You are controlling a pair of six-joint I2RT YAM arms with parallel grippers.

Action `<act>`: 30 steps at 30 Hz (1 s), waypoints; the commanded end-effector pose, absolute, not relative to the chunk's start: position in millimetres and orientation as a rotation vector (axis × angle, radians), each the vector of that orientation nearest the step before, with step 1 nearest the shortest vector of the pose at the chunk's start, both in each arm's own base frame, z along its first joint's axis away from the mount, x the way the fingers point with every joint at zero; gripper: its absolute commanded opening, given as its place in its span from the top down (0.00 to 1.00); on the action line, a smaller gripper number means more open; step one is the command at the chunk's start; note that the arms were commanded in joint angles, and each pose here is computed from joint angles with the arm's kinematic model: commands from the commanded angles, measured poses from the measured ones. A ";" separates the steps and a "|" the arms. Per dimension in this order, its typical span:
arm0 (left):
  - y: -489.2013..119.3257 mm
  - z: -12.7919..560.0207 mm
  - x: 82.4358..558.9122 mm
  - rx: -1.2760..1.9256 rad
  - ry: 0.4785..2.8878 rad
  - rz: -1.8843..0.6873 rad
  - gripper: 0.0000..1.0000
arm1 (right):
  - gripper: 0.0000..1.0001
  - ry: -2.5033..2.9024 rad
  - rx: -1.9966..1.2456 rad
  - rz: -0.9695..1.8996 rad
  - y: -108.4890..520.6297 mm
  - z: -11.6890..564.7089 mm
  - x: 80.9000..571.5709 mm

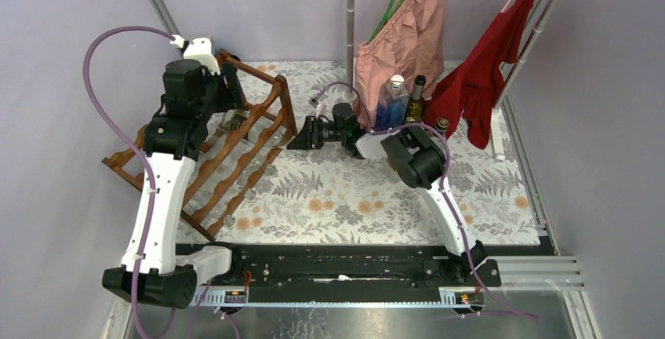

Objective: Put the wine bottle on the wine rack
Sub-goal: Place the wine bottle in the wine rack.

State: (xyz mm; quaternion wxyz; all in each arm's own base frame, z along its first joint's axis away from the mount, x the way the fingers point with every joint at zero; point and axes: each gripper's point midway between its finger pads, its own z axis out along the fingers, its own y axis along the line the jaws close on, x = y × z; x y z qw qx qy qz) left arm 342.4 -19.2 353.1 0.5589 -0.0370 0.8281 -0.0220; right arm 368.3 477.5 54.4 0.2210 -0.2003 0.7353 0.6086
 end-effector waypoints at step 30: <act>-28.6 344.9 368.3 0.019 1.981 -0.054 0.28 | 1.00 1.587 -0.426 1.951 492.6 186.7 366.8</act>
